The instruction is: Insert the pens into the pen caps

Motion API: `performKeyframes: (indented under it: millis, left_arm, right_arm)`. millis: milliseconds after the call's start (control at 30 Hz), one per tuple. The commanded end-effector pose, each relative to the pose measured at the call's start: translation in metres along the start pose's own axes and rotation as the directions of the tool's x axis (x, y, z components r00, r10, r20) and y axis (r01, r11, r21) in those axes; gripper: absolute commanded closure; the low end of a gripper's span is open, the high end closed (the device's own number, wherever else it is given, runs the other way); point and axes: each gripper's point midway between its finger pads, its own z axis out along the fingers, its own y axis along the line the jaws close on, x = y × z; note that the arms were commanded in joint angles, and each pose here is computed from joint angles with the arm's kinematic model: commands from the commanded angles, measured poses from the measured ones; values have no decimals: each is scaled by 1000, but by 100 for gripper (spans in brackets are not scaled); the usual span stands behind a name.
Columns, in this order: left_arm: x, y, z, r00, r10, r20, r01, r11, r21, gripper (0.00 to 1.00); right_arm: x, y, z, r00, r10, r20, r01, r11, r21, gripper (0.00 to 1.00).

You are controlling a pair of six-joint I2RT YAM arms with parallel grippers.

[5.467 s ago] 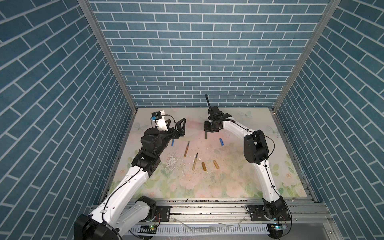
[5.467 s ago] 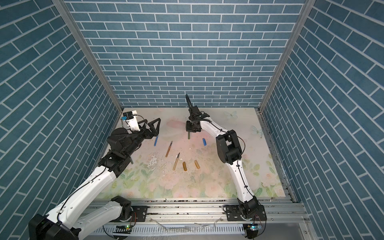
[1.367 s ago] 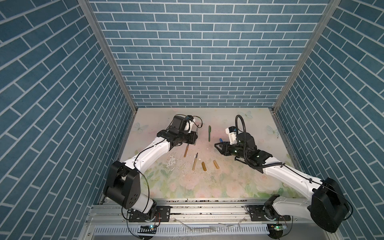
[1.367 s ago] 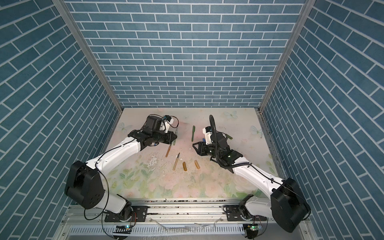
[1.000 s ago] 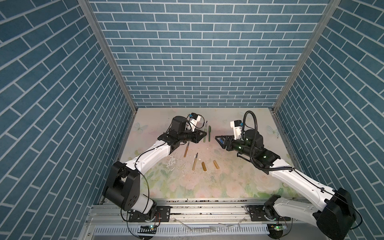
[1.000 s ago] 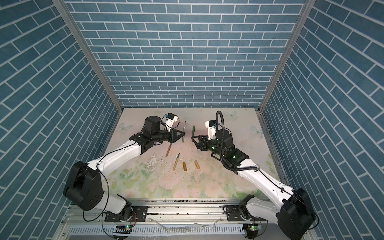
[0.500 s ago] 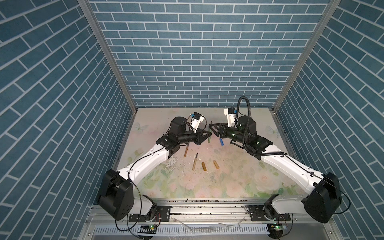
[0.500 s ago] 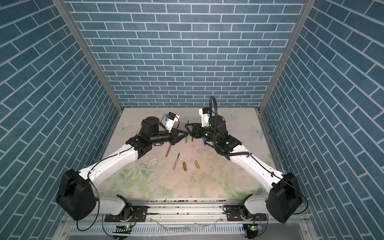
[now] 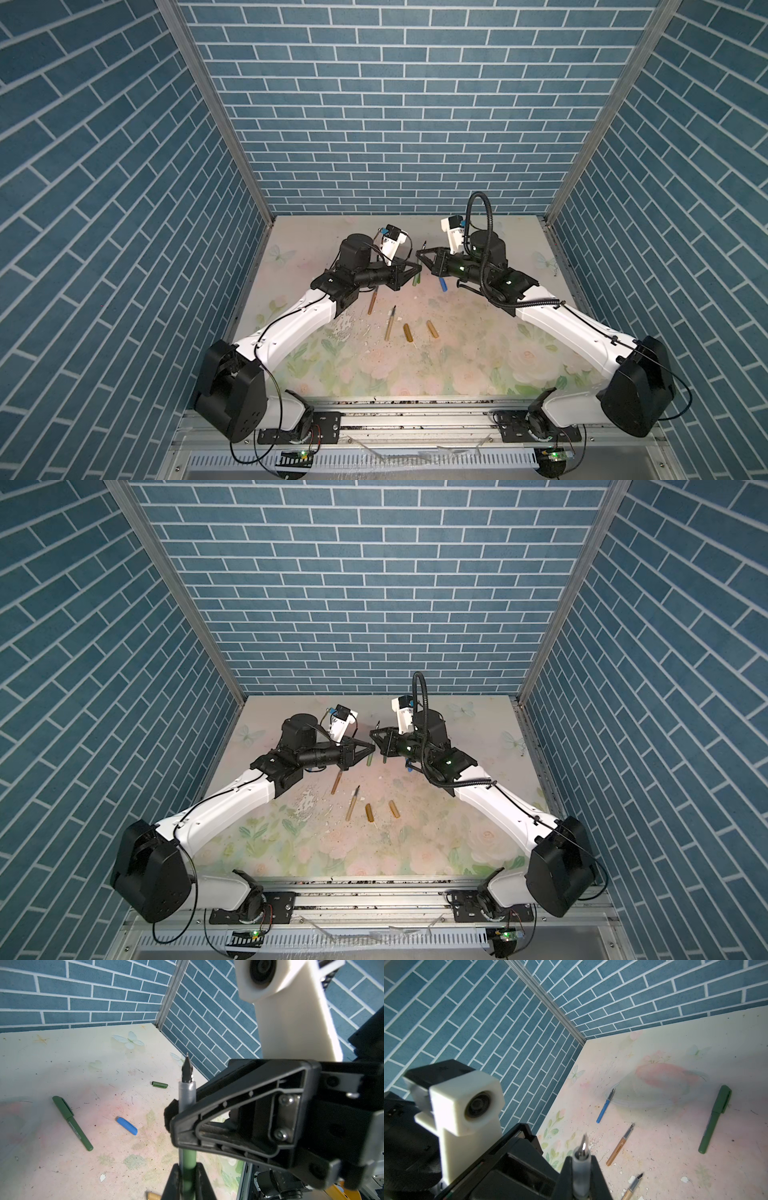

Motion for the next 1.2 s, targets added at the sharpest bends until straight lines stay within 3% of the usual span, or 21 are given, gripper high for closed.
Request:
performKeyframes:
  millis: [0, 33, 67, 233, 533, 933, 1167]
  left_arm:
    - [0, -7, 3, 1000, 11, -15, -10, 999, 42, 69]
    - [2, -8, 3, 999, 13, -32, -11, 999, 44, 58]
    - [3, -8, 3, 999, 17, -47, -14, 999, 47, 54]
    - [6, -5, 6, 997, 6, -73, -3, 999, 37, 51]
    - [12, -5, 13, 994, -14, -106, 22, 997, 70, 72]
    - [15, -8, 17, 992, -32, -121, 44, 994, 101, 68]
    - [14, -9, 17, 993, -29, -117, 42, 993, 107, 79]
  right_arm:
    - [-5, -1, -1, 1000, 10, 14, -10, 1000, 15, 98]
    - [-6, -2, -3, 1000, -9, 16, 9, 999, 36, 99]
    - [-7, -5, -6, 999, -25, 20, 24, 998, 59, 99]
    - [-19, -6, -20, 995, -79, 62, 72, 991, 114, 100]
    - [-25, 3, -21, 993, -82, 81, 75, 994, 81, 100]
    - [-29, 9, -15, 994, -61, 93, 57, 997, 45, 100]
    - [-26, 8, -12, 995, -45, 86, 43, 999, 33, 100]
